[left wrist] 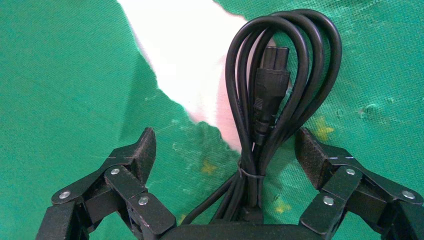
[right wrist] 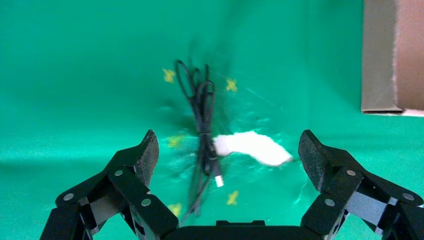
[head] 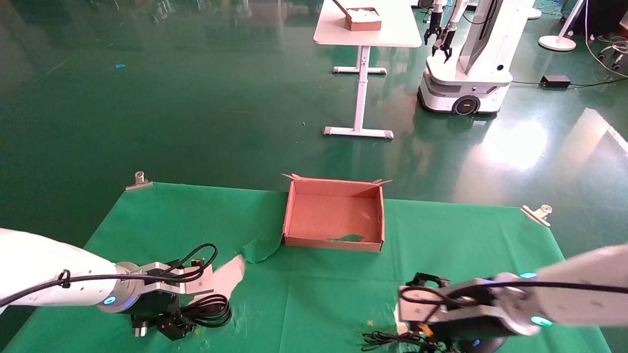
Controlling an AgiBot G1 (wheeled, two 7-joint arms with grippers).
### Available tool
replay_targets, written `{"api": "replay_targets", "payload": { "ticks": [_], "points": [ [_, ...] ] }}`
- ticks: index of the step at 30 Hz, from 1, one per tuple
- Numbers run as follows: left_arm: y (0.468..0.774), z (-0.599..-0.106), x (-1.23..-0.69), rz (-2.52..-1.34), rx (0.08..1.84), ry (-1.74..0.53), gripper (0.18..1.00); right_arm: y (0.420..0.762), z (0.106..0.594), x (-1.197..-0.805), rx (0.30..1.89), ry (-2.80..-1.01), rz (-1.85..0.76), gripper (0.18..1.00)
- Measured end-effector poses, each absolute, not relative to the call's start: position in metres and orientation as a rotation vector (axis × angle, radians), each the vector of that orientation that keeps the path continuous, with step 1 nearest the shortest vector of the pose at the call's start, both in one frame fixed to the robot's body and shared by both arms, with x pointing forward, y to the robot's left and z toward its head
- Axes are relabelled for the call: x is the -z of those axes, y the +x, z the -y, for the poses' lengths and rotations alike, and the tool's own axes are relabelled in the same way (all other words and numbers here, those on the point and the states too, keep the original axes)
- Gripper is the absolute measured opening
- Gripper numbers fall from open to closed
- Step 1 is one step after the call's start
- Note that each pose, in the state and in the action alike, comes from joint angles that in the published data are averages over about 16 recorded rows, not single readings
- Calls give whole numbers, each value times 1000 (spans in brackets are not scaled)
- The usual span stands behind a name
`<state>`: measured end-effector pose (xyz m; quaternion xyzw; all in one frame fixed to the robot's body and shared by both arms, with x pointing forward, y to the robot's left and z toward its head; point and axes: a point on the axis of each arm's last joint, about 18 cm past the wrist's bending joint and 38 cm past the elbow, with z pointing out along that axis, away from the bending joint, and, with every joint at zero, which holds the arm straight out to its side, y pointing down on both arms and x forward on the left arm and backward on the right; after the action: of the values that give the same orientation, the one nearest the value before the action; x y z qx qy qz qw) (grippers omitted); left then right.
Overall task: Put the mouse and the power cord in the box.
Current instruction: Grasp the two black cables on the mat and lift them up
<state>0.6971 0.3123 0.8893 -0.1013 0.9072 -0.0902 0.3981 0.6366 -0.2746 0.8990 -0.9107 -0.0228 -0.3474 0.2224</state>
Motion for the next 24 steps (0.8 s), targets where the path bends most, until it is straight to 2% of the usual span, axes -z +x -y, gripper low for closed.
{"api": "replay_targets", "payload": {
  "ticks": [10,24],
  "points": [
    [698,-313,-889,-2297,228,-256,1001,671,259,-879,958,-2602,70,1001],
    [698,-312,-889,-2297,229,-257,961,675,259,-874,952,-2615,67,957]
  ]
}}
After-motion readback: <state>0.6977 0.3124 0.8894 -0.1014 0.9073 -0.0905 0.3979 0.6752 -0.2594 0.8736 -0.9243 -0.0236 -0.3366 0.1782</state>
